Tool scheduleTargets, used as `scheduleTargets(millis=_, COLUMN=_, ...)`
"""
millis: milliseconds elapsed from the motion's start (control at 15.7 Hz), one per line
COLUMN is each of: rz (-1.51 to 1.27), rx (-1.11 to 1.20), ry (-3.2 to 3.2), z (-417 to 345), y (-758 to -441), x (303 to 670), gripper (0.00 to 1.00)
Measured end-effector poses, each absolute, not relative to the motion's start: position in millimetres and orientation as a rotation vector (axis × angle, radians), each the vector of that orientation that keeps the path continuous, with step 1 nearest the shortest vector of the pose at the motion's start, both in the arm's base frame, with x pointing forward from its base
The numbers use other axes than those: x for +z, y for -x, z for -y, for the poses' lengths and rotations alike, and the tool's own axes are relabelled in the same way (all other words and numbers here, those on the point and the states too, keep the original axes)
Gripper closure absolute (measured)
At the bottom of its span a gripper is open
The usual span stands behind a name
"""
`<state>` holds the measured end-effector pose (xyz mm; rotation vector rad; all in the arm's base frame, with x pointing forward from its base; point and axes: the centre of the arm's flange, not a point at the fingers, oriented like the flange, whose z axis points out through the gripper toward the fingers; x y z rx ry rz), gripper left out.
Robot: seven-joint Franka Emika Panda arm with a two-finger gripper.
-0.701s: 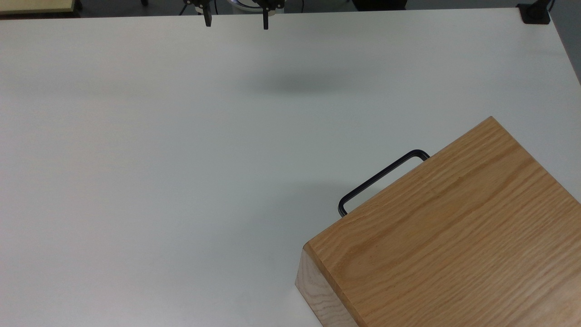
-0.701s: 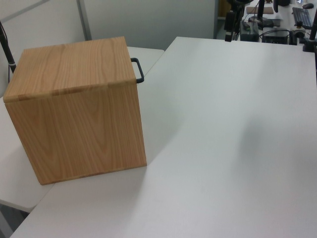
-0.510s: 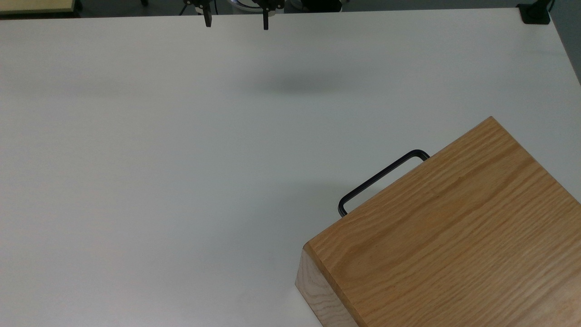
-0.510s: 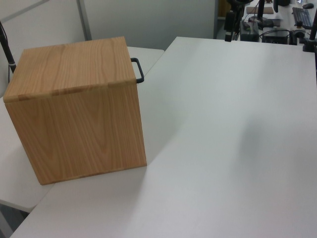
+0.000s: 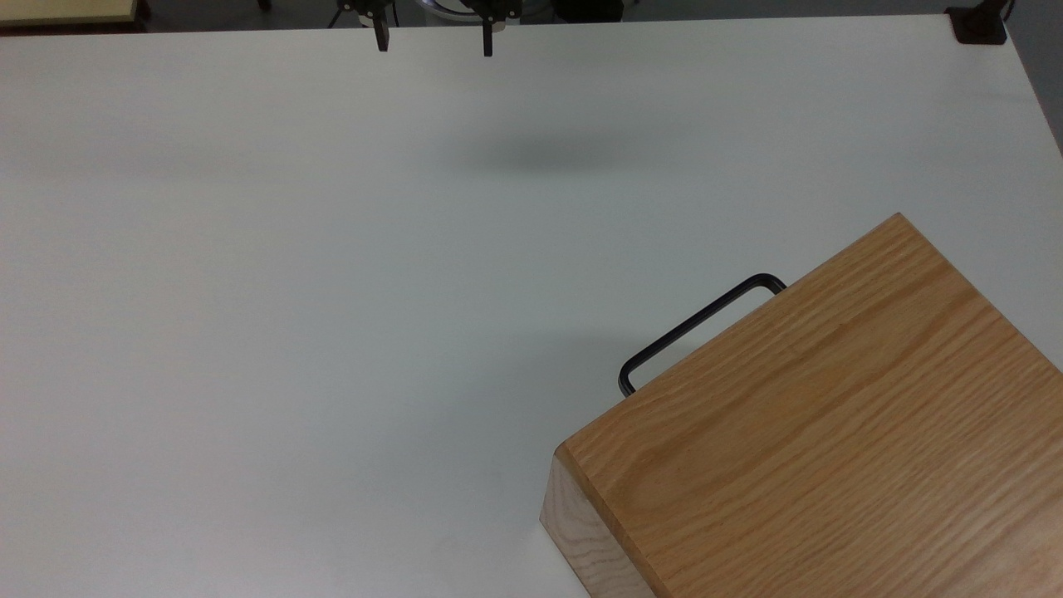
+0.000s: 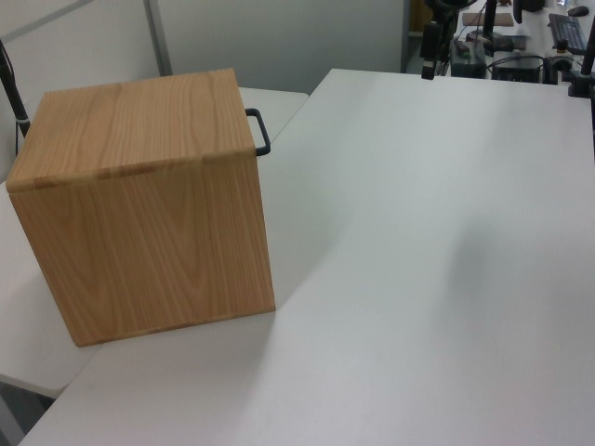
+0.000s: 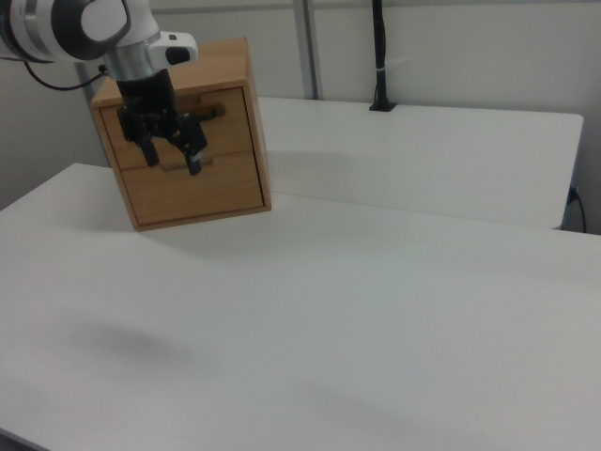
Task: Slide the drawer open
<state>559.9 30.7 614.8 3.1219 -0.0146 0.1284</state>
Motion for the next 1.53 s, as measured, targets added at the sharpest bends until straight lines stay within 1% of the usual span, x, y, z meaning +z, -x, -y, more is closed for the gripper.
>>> scheduleTargets(millis=637, rz=0.014, rx=0.120, ry=-3.125, z=-31.3, y=-561.3, x=611.9, gripper=0.00)
scheduleTargets(millis=765, rz=0.058, rx=0.113, ry=-3.154, z=-34.9, y=-563.5, x=608.1, gripper=0.00)
scheduleTargets(millis=892, rz=0.247, rx=0.166, ry=-3.199, z=-39.7, y=-569.9, x=608.6, gripper=0.00)
scheduleTargets(millis=1019, rz=0.502, rx=0.247, ry=-3.214, z=-42.4, y=-579.1, x=610.4, gripper=0.00)
scheduleTargets(millis=1210, rz=0.893, rx=0.371, ry=-3.224, z=-45.2, y=-600.7, x=605.3, gripper=0.00)
scheduleTargets(millis=1338, rz=1.170, rx=0.495, ry=-3.203, z=-45.7, y=-619.5, x=601.1, gripper=0.00)
scheduleTargets(millis=1465, rz=1.348, rx=0.610, ry=-3.176, z=-54.0, y=-633.3, x=603.0, gripper=0.00)
scheduleTargets(millis=1529, rz=1.409, rx=0.645, ry=-3.169, z=-61.9, y=-640.5, x=603.4, gripper=0.02)
